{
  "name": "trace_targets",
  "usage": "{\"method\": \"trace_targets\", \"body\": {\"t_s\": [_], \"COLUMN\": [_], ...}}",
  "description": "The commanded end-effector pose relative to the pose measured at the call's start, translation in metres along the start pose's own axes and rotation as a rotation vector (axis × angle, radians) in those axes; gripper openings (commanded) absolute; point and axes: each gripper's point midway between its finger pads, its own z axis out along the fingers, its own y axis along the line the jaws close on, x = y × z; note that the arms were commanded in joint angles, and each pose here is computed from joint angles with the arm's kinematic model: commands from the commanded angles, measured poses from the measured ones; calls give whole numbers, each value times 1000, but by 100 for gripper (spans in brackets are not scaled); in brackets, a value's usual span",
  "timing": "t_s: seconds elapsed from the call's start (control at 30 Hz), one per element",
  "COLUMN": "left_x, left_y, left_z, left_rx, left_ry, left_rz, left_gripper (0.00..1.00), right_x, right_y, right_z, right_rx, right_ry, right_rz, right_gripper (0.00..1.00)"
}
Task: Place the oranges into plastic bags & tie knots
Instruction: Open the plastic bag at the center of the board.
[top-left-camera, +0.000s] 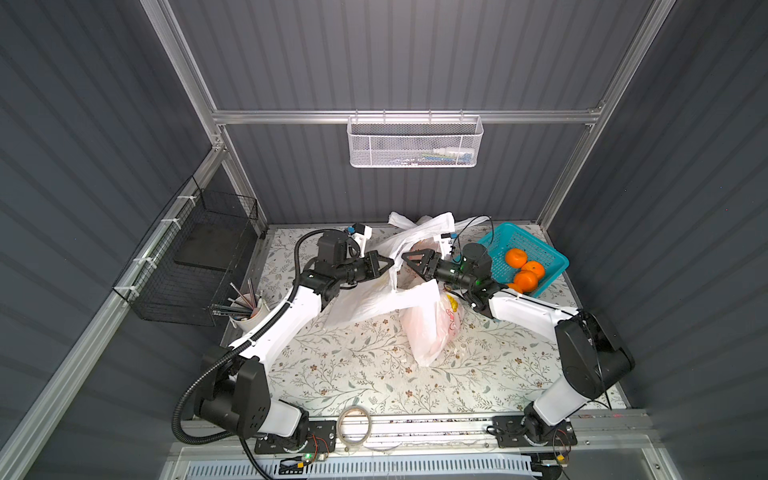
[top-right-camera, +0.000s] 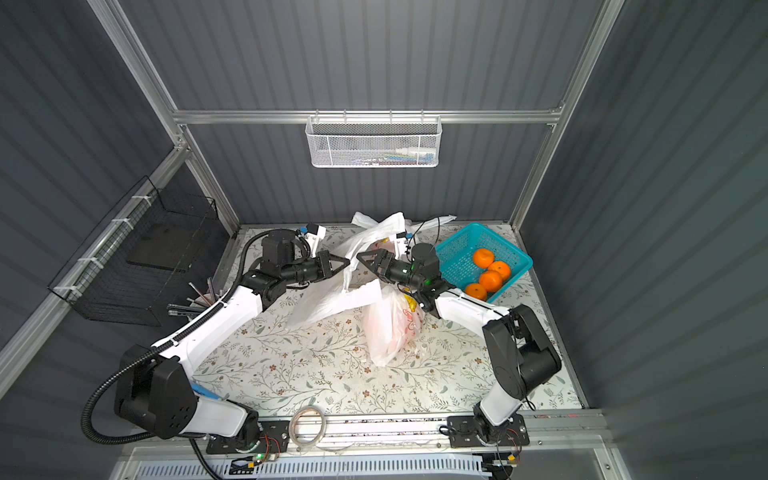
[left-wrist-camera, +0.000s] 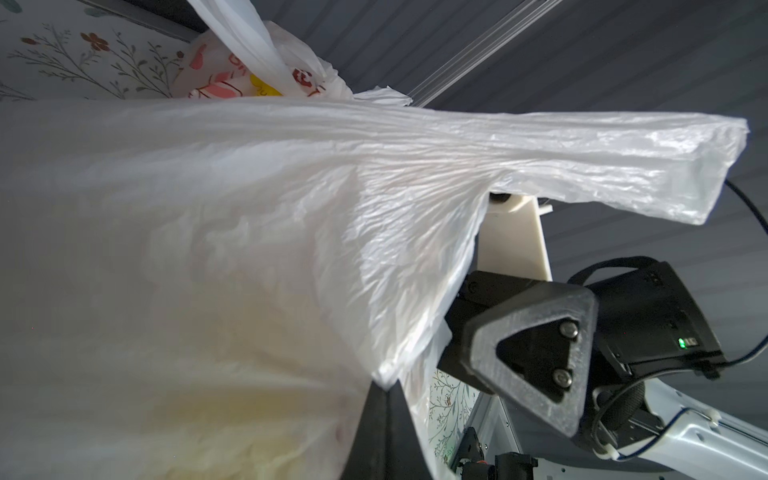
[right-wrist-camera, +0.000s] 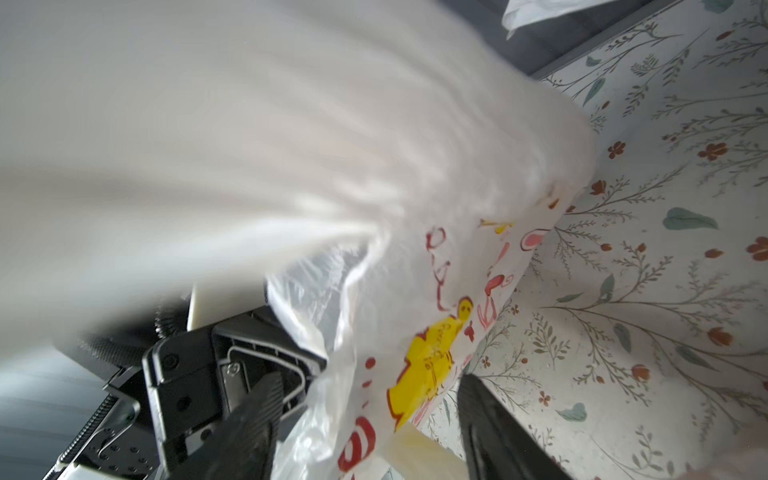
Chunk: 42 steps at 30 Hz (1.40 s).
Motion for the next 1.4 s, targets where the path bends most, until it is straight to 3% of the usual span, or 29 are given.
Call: {"method": "trace_targets", "body": {"t_s": [0.0,0.17,0.37,0.63,0.9,1.03,1.1,1.27,1.37], "left_x": [3,6,8,-8,-37,-39,-44,-44,-49], "left_y": [0,-2,-6,6,17,14,7,1,-5], "left_z": [8,12,14,3,-38,-51,-55,-52,-47], "left_rx": [17,20,36,-116,-385,-444,-452,-429,-395], "left_ry": [6,16,26,-26,-108,-84,-76,-43,-63], "left_rz": [-6,-5,14,91,205,215,213,193,182], "left_gripper": [0,0,0,0,0,0,0,0,0], "right_x": [-13,-14,-15,-6,13,22,22,15,11], "right_y": [7,-5,-13,-29,-49,-49,-42,-23,-31], "right_z": [7,8,6,-11,-46,-65,-77,-123,-162], "right_rx": [-30,15,71,208,332,367,354,347,452], "right_ry": [-38,-56,-57,-36,41,115,123,71,47], "right_rz": [-2,7,-20,-75,-115,-152,-164,-206,-237], "right_gripper": [62,42,0,0,1,12,23,49,61]}}
